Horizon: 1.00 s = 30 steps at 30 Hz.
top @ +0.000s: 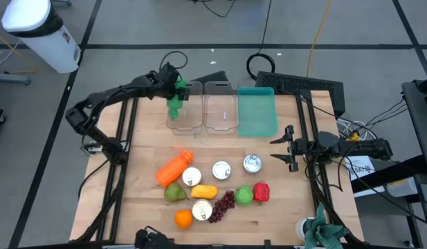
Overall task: Pick & Place Food Item
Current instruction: Put the green water bottle into the left transparent bin
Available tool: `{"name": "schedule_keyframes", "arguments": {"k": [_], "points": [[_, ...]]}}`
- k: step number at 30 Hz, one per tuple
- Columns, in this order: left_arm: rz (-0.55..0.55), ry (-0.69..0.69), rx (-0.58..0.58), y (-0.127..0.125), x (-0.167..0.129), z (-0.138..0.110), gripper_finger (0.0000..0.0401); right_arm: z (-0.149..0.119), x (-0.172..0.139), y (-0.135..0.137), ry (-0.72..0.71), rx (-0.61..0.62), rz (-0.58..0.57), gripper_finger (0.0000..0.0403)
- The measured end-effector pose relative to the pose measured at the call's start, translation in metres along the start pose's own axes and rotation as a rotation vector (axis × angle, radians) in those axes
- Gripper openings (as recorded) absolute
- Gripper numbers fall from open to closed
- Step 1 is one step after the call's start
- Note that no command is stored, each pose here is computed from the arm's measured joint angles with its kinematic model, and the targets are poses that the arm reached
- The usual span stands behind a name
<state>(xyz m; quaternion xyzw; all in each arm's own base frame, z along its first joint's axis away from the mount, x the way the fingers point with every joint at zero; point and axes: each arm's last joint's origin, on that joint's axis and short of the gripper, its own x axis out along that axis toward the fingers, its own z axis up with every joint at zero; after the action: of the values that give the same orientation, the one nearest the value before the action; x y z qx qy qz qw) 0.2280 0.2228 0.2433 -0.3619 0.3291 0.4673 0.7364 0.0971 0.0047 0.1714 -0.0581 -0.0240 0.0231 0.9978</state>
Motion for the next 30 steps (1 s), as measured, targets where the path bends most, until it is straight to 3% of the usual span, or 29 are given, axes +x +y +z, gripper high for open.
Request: {"name": "schedule_keyframes", "arguments": {"k": [14,23,30], "points": [[0.000,0.070,0.066,-0.016,0.028,-0.014,0.0309,0.000,0.000,0.000,0.000,0.000,0.000,0.0219],[0.007,0.040,0.164,-0.024,0.028,-0.017,0.0338,0.000,0.000,0.000,0.000,0.000,0.000,0.0219],[-0.033,0.009,0.171,-0.027,0.028,-0.013,0.0340,0.000,0.000,0.000,0.000,0.000,0.000,0.0219]]}}
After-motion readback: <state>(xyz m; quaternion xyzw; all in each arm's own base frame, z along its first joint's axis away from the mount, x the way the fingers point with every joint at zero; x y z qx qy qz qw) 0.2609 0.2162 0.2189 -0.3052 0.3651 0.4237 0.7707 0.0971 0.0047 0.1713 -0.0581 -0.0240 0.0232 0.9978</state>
